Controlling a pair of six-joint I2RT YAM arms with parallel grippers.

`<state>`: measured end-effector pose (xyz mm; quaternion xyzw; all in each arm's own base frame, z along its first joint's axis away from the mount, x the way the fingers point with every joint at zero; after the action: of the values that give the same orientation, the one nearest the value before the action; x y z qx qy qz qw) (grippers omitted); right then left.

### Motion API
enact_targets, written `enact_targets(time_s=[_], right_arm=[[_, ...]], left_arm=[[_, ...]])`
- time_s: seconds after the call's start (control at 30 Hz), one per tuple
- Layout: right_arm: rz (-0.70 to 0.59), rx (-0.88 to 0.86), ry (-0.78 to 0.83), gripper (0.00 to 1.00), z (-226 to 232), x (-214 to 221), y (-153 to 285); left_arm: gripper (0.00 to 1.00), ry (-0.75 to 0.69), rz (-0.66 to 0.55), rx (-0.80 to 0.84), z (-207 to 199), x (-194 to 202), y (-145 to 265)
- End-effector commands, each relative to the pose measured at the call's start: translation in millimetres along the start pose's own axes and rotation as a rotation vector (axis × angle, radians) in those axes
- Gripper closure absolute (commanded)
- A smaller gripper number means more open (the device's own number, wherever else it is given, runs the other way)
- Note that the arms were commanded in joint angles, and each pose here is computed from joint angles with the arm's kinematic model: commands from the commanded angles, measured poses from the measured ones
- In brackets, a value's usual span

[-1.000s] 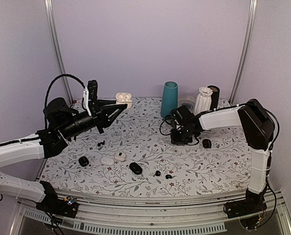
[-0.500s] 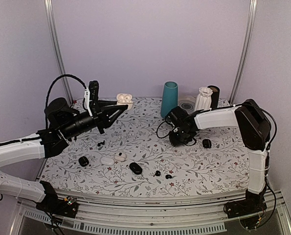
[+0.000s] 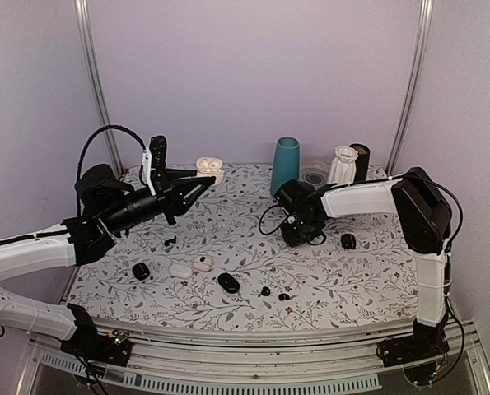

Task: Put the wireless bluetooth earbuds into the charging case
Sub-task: Pick up the right earbud from the center of the board.

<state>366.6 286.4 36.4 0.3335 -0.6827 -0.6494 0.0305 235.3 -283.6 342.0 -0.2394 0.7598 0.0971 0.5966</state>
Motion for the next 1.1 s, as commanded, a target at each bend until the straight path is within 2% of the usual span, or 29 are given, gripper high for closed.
enact_targets(time_s=[0.0,0.13,0.17,0.27,0.8,1.07], right_arm=[[0.018,0.019,0.022,0.85,2,-1,-6],[0.029,0.003,0.021,0.82,5,-2,-9],[0.029,-0.001,0.02,0.77,6,-2,-10],[0.032,-0.01,0.017,0.72,7,-4,-10],[0.05,-0.113,-0.037,0.72,5,-5,-17],[0.079,-0.138,-0.025,0.76,8,2,-23]], left_arm=[[1.0,-0.002,-0.023,0.005,1,-11,0],[1.0,-0.002,-0.023,0.005,1,-10,0],[1.0,-0.001,-0.023,0.005,0,-10,1],[1.0,-0.002,-0.024,0.004,0,-10,1],[1.0,-0.005,-0.028,0.001,0,-12,4],[1.0,-0.003,-0.025,0.002,1,-11,3]])
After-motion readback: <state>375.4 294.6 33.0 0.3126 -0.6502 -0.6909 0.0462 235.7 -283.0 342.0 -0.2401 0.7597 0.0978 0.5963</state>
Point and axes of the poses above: each gripper's point midway between its finger pads, its own y axis back along the fingers, its own z axis along the line the jaws close on, x = y × z, the point moved 2 cm from there along y, back along the fingers, and after that the axes turned 11 degrees about y, right-handed, at the moved point
